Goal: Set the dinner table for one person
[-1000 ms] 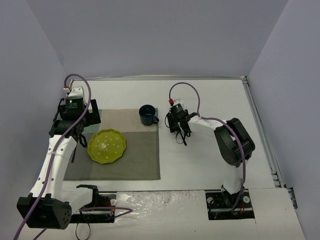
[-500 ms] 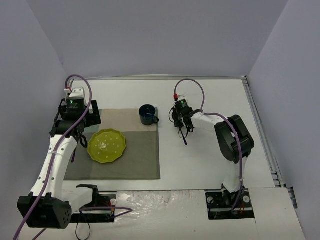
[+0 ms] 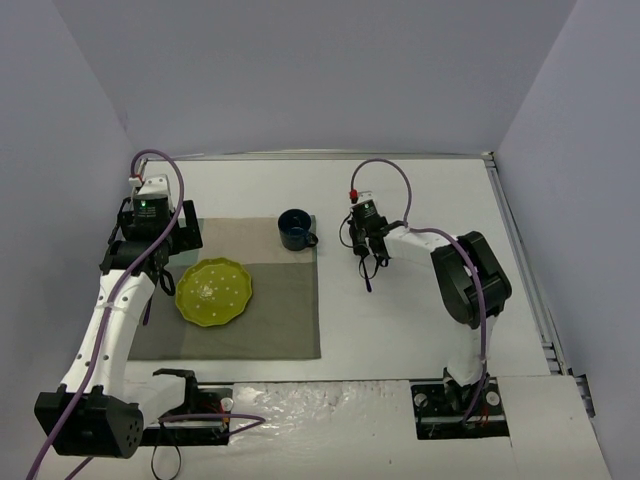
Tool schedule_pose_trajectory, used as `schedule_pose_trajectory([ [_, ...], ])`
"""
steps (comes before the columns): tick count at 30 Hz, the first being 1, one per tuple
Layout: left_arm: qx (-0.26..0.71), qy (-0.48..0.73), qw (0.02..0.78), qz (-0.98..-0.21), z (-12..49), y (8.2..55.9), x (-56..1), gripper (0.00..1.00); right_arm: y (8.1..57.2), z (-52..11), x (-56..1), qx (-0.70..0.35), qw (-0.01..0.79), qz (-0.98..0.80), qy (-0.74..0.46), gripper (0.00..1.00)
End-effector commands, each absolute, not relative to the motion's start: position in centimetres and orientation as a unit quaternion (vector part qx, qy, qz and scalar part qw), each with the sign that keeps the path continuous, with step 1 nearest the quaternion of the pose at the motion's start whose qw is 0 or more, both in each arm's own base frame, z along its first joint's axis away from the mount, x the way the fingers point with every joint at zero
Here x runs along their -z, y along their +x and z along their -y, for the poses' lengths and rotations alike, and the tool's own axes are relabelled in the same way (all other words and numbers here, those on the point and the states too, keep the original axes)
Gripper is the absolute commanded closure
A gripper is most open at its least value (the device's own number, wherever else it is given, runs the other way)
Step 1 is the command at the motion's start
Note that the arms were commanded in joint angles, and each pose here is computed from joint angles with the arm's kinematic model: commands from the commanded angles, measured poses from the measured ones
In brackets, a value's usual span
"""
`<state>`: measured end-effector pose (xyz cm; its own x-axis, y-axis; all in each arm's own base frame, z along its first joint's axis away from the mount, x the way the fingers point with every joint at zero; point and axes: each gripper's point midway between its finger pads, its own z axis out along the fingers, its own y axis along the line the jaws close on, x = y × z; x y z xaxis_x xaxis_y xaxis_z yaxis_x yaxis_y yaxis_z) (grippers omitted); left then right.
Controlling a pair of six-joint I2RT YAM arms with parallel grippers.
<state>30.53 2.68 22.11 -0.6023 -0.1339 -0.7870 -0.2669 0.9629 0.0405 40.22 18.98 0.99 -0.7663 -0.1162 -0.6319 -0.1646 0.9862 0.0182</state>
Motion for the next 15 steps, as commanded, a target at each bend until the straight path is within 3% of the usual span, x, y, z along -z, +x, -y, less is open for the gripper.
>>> schedule_pose_trajectory([
  [1, -0.083, -0.116, 0.465, -0.874, -3.0, 31.4, -24.0, 0.03, 36.5, -17.5, -2.1, -0.014, 0.311, -0.949, -0.046, 1.00],
  [15, -0.090, -0.127, 0.475, -0.866, -3.5, 31.0, -24.7, 0.03, 31.4, -29.0, -10.5, -0.091, 0.381, -0.919, 0.036, 1.00],
])
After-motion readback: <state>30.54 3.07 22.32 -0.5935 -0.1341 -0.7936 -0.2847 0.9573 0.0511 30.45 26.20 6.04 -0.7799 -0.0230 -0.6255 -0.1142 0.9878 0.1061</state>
